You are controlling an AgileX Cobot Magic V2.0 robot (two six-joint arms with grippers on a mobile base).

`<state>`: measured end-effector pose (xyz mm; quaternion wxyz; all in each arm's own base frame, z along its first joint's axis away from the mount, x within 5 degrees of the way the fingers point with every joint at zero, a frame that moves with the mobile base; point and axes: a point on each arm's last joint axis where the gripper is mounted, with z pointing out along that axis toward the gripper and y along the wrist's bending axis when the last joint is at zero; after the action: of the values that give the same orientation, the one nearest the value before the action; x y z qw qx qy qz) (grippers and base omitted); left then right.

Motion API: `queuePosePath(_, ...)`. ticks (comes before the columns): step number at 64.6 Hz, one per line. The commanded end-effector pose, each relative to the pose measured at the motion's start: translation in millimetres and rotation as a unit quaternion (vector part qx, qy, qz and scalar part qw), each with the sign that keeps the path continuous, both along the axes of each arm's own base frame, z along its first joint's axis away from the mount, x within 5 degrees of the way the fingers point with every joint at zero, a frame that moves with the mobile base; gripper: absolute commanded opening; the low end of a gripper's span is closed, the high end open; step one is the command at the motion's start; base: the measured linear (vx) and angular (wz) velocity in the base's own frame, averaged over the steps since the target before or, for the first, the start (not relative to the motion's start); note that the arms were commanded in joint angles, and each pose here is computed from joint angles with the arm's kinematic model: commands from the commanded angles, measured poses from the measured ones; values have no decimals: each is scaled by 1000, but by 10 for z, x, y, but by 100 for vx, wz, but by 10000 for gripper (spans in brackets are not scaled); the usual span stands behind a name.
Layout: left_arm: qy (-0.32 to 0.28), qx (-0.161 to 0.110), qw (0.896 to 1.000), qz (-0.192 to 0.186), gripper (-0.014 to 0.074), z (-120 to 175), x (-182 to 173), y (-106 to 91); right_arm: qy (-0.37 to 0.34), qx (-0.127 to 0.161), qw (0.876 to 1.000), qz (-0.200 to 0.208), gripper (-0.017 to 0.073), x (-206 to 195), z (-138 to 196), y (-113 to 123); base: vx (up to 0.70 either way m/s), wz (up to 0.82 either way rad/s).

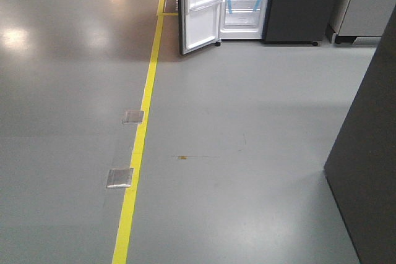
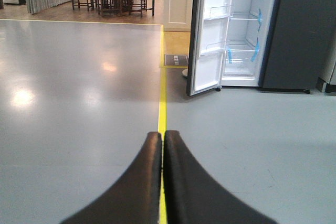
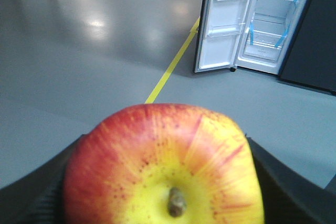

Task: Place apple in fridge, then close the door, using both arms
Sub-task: 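Drive the base toward the open fridge carrying the apple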

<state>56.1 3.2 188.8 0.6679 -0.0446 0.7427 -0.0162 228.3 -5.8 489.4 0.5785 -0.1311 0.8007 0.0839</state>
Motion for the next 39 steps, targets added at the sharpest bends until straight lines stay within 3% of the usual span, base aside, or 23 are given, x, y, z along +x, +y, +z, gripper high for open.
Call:
queuePosePath(1, -29, -4, 1000, -7, -6, -24, 4, -13, -57, 11, 998, -11, -11, -86, 198, 9, 22, -1)
queuePosePath(39, -29, -4, 1000, -7, -6, -24, 4, -13, -57, 11, 998, -11, -11, -86, 198, 9, 22, -2)
